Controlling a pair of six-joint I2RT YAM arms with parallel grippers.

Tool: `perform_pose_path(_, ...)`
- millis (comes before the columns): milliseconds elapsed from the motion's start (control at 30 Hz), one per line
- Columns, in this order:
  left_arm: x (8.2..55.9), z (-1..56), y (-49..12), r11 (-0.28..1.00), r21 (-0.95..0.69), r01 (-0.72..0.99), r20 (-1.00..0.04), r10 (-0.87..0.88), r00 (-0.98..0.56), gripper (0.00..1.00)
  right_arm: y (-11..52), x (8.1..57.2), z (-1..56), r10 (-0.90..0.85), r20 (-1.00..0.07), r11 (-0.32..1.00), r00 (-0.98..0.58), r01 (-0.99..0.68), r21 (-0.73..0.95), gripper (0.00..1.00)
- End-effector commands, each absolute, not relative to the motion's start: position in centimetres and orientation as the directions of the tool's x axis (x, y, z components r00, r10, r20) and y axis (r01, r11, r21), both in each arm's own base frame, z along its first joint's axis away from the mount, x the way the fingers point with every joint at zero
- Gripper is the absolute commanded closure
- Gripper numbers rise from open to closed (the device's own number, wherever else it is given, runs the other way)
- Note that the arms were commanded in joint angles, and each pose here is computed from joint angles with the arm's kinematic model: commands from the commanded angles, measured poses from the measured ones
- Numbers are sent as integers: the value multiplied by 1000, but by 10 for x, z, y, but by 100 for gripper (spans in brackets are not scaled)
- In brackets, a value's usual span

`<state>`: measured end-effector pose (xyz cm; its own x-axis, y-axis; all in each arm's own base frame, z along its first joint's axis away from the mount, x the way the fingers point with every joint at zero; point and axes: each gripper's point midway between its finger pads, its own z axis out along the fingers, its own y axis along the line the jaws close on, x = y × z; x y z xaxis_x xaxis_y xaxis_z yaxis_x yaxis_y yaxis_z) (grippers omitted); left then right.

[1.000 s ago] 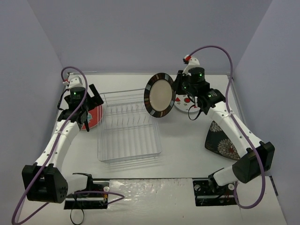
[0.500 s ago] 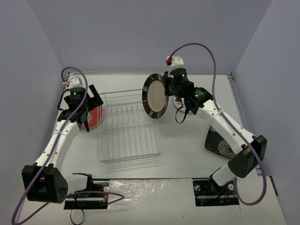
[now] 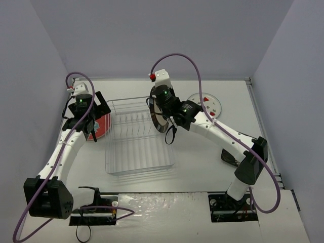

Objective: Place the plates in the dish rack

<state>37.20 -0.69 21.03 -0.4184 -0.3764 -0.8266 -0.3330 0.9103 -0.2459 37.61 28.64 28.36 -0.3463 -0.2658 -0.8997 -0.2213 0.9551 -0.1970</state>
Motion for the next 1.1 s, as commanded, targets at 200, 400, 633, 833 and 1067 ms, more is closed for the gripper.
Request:
perform_pose_path(200,376,236,-1,904,-261,-339,-858,-378,-348,3,291,372,362,-169,-975,983,-146,41,-177,100)
perform_pose_path(400,374,237,1,902,-258,-346,-859,-378,-345,3,301,370,349,-154,-976,977,-155,123,-174,100)
perform_pose_path(633,374,236,2,900,-252,-355,-861,-376,-344,3,316,370,334,-155,-976,974,-153,143,-177,100)
perform_pose_path(833,373,235,5,897,-245,-368,-861,-376,-343,3,333,375,313,-167,-969,978,-179,93,-186,100)
perform_pose_path(1067,373,233,6,893,-241,-380,-857,-380,-349,3,345,375,280,-160,-961,983,-226,58,-177,100)
